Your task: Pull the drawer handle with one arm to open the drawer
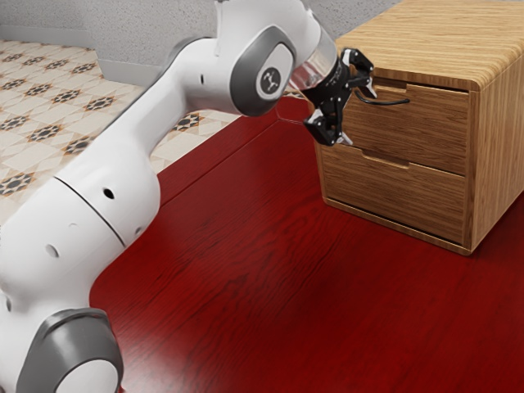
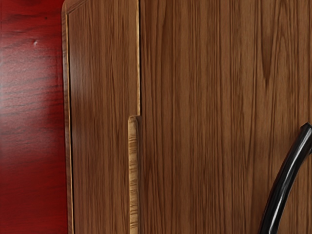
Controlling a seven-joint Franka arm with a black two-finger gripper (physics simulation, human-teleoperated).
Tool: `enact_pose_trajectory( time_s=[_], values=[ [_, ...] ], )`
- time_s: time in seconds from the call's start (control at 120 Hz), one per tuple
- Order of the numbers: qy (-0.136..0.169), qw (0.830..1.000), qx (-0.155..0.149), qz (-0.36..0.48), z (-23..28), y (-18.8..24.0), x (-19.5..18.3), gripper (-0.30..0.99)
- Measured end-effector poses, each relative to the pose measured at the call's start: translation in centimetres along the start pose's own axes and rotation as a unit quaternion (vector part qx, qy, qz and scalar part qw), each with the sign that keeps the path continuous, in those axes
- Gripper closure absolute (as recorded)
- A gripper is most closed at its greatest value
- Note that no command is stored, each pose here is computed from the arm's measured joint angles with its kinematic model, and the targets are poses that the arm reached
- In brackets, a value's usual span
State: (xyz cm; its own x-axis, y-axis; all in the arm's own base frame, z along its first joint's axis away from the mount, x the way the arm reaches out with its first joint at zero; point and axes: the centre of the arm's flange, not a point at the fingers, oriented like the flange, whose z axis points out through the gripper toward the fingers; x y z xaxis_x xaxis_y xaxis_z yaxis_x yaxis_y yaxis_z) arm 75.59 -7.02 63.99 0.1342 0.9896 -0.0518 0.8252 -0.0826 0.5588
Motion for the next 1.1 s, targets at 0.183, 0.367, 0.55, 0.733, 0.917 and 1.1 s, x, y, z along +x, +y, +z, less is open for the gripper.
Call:
enact_pose_trajectory(
  time_s=[0.183, 0.367, 0.55, 0.733, 0.917, 1.1],
  values=[
    [0.002, 1.0, 0.006, 0.002, 0.6, -0.2, -0.3, 0.0],
    [0.002, 1.0, 0.008, 0.005, 0.9, -0.3, -0.7, 0.0],
    [0.004, 1.0, 0.008, 0.007, 0.9, -0.4, -0.8, 0.01],
    [0.005, 1.0, 0.013, 0.007, 1.2, -0.6, -0.8, 0.09],
    [0.023, 0.999, 0.021, 0.009, -0.1, -1.0, -1.1, 0.2],
    [0.032, 0.999, 0.026, 0.008, -1.0, -1.3, -1.4, 0.35]
  ],
)
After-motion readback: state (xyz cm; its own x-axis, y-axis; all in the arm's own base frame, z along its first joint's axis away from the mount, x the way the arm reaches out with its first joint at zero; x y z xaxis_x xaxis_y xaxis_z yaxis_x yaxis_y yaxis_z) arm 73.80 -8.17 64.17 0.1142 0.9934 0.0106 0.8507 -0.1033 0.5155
